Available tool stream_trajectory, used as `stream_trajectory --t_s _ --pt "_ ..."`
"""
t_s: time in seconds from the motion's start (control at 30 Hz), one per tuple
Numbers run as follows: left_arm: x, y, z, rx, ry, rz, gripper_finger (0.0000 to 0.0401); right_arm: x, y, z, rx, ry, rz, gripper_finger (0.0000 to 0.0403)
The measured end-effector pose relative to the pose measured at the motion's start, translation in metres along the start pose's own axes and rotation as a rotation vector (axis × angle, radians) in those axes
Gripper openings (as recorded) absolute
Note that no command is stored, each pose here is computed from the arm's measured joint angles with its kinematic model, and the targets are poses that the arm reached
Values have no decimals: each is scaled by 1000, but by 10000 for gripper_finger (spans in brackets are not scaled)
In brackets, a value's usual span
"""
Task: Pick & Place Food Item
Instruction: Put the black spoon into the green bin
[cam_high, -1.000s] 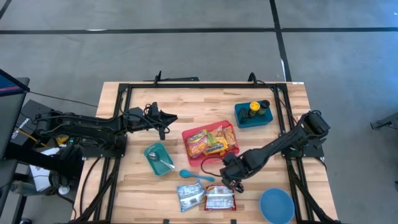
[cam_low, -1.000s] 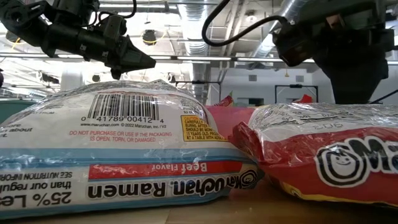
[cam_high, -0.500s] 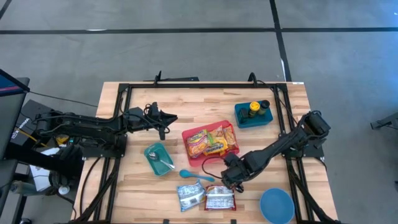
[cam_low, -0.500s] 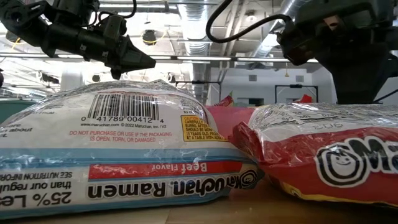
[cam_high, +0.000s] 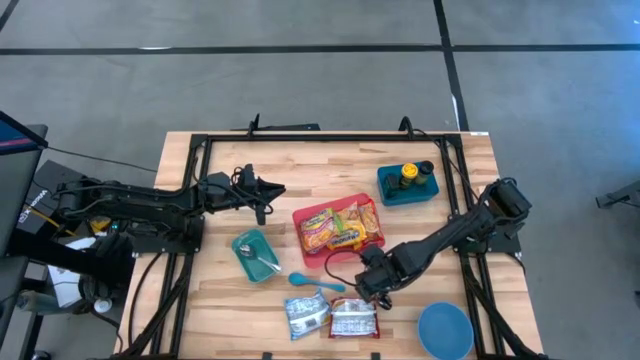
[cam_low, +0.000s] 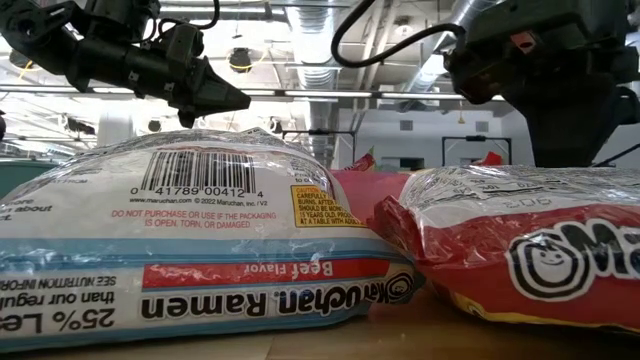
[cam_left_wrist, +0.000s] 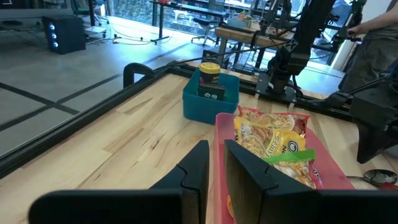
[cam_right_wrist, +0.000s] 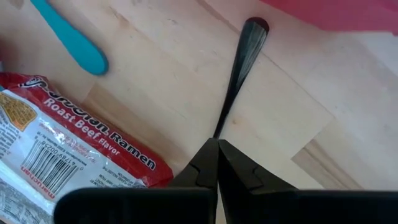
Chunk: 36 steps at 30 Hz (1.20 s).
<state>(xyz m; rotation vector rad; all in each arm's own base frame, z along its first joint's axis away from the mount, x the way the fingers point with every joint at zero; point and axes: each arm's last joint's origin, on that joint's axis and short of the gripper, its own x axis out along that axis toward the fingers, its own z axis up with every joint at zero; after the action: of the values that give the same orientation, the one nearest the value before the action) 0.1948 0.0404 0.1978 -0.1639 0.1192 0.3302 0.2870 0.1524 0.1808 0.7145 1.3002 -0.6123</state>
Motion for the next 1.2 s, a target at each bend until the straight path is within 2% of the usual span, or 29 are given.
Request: stream_trajectory --t_s 0.5,0.8,0.87,1.2 --pt "0 0 0 0 -1 5 44 -3 4 -25 147 -49 4 1" --pt "0 0 0 0 1 4 44 9 8 -26 146 -62 -12 1" --pt "0 0 1 -1 -6 3 44 11 4 -27 136 -57 -52 1" --pt "0 -1 4 -6 -38 -3 44 12 6 -27 138 -64 -42 1"
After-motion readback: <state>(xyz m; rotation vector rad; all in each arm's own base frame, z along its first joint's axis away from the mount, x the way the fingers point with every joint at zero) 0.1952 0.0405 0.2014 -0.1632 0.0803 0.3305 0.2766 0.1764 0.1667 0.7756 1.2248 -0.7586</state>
